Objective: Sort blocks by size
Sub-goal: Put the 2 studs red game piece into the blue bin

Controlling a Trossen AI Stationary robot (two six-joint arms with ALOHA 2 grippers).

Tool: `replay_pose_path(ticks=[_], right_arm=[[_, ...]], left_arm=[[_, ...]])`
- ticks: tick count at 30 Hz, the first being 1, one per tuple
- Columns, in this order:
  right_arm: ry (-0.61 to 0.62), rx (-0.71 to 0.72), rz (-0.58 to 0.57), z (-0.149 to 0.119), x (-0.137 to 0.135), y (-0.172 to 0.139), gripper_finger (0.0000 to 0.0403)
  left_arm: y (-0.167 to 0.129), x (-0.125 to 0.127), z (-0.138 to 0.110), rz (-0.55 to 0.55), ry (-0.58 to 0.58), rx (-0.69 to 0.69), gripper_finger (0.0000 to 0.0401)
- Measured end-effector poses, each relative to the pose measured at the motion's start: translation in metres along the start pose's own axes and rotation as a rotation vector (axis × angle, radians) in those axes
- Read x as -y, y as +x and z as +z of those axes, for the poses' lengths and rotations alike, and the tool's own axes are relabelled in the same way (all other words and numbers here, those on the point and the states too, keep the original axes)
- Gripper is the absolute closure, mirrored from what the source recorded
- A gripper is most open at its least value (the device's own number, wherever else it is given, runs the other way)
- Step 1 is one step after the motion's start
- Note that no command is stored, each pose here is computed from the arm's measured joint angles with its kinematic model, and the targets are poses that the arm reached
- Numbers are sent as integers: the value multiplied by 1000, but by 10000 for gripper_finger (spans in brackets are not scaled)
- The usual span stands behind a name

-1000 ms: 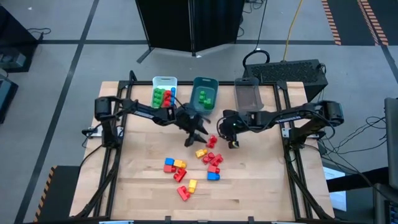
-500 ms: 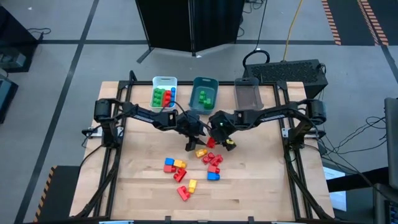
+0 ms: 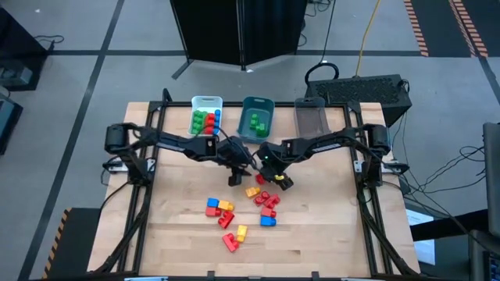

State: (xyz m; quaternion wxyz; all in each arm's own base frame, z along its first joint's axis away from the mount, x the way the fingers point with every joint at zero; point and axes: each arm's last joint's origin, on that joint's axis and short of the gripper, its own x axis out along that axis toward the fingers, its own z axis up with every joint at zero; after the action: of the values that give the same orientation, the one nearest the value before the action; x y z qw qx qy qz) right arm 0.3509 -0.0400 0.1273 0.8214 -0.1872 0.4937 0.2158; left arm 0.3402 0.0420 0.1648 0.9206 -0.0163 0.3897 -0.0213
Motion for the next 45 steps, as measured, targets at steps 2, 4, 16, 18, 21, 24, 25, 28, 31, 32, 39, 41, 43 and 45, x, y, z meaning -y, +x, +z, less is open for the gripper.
replay_pose_path(ticks=[2,4,16,18,21,24,25,28,31,32,39,41,43,45], right_arm=[[18,-1,0,1,0,0,233],[36,0,-5,1,0,-1,255],[108,38,-81,0,12,-25,242],[113,68,-113,0,17,-37,247],[126,127,-174,-2,28,-56,254],[152,197,-264,-5,42,-76,250],[167,222,-299,-7,48,-82,247],[239,302,-392,-15,67,-95,243],[341,347,-450,-28,84,-100,244],[368,358,-467,-33,90,-99,245],[557,342,-468,-61,108,-90,222],[580,352,-476,-63,110,-92,209],[583,365,-486,-64,112,-93,192],[591,374,-488,-63,112,-94,173]], left_arm=[[-11,0,2,39,-2,-16,218],[-21,1,5,76,-1,-16,218],[-74,4,-17,266,-106,34,218],[-77,5,-25,270,-130,64,218],[-79,7,-36,266,-158,98,218],[-76,9,-46,261,-176,97,218],[-75,9,-48,260,-176,100,218],[-73,10,-48,256,-172,104,218],[-72,11,-47,251,-168,115,218],[-72,11,-47,251,-167,122,218],[-71,12,-46,244,-159,125,218],[-71,12,-46,244,-160,125,218],[-71,12,-46,244,-160,127,218],[-72,12,-45,243,-160,137,218]])
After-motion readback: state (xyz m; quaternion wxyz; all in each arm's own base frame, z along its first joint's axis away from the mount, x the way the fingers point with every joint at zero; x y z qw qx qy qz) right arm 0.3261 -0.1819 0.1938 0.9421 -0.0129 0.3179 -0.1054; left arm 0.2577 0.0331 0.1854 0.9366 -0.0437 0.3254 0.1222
